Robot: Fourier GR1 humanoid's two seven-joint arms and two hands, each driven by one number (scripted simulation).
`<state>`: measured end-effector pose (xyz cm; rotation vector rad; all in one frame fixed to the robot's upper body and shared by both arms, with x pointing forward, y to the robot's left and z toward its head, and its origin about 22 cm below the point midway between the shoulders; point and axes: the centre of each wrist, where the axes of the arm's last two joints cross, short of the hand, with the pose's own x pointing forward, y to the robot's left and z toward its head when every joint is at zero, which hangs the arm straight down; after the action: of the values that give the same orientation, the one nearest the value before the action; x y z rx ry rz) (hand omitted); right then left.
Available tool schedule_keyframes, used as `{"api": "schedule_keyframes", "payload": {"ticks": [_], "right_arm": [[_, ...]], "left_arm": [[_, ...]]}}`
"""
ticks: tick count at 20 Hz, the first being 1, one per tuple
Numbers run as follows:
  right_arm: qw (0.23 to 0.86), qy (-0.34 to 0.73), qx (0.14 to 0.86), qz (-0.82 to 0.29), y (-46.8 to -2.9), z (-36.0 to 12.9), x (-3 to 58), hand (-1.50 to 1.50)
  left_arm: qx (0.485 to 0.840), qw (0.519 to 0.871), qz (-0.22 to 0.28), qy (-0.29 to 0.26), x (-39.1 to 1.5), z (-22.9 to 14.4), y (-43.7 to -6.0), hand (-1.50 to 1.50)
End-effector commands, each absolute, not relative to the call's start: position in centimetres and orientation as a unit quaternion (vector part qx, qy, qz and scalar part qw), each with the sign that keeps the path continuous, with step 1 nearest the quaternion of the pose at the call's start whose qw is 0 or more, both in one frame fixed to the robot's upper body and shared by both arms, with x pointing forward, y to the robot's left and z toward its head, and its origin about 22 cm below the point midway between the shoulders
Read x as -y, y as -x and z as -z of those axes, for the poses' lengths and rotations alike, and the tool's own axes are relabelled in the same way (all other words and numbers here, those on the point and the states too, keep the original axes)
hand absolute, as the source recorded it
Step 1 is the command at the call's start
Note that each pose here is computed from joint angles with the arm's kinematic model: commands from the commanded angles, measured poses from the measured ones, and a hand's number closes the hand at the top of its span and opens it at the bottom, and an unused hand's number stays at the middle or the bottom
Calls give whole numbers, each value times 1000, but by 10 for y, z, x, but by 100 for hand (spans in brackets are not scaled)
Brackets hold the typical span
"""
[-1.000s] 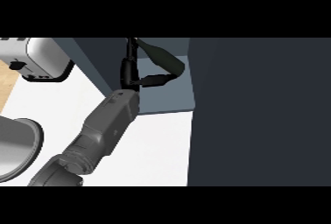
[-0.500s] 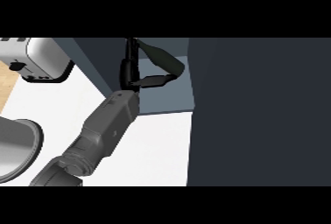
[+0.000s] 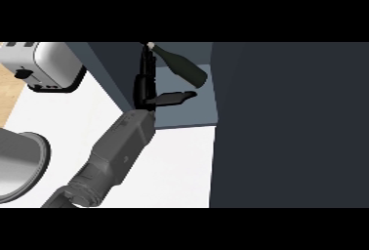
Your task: Pick up the wine, place it into the cabinet and close the cabinet
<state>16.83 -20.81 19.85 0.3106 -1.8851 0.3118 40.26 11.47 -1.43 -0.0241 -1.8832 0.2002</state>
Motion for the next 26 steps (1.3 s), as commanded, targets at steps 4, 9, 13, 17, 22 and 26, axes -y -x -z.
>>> {"api": "schedule_keyframes", "payload": {"ticks": [4,9,13,17,22,26], "right_arm": [[554,-133,811,-133,-146,-207,221,-150],[556,-125,813,-121,-142,-211,214,-150],[561,-117,809,-127,-139,-213,218,-150],[552,-101,821,-107,-146,-202,227,-150],[555,-99,821,-97,-150,-205,223,-150],[555,-99,820,-98,-152,-205,230,-150]], "left_arm": [[797,598,-87,16,-95,33,-365,-150],[794,601,-83,28,-60,25,-328,-150],[806,587,-76,23,-58,35,-308,-150],[808,583,-83,36,-37,23,-266,-150],[806,580,-98,64,-35,13,-220,-150],[809,576,-107,49,-51,-26,-217,-150]]}}
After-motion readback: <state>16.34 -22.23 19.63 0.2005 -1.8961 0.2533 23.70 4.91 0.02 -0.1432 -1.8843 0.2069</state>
